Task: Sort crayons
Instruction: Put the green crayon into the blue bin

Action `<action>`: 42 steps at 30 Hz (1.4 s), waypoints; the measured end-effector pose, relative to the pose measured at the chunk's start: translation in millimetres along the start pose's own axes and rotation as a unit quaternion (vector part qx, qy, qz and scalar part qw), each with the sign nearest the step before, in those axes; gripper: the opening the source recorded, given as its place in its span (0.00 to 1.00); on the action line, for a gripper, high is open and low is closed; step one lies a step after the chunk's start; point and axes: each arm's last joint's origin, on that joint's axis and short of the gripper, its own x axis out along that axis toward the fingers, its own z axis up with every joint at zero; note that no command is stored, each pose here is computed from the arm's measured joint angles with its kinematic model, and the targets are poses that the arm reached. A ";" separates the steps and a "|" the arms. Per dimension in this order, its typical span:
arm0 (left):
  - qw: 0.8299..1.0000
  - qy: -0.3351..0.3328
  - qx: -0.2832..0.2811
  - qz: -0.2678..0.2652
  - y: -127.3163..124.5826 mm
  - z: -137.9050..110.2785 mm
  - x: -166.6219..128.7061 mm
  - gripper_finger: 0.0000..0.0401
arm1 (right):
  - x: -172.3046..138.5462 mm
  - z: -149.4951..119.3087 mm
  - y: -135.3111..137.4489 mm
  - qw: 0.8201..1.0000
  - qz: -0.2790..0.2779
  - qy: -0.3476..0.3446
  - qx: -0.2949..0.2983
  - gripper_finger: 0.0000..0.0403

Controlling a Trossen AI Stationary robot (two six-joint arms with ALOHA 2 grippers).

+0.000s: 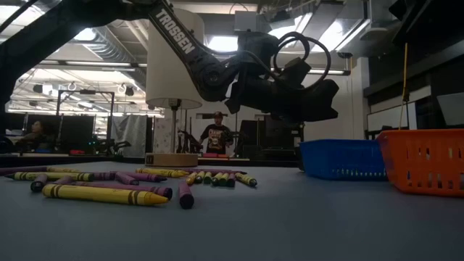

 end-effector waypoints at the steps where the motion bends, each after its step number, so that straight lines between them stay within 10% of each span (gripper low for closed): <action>1: 1.000 -0.001 0.000 -0.001 -0.7 0.9 -0.4 0.27 | 0.0 0.0 0.0 1.000 0.000 0.000 0.000 0.28; 24: 0.984 0.144 0.060 -0.089 -53.9 86.0 -68.8 0.27 | 0.1 0.1 0.1 1.000 0.000 0.000 0.000 0.28; 34: 0.955 0.277 -0.078 -0.078 -77.1 80.9 -100.0 0.27 | 0.1 0.0 0.0 1.000 0.000 0.000 -0.001 0.28; 42: 0.894 0.388 -0.225 -0.009 -99.7 64.6 -125.3 0.27 | 0.1 0.1 0.0 1.000 0.000 0.000 0.000 0.28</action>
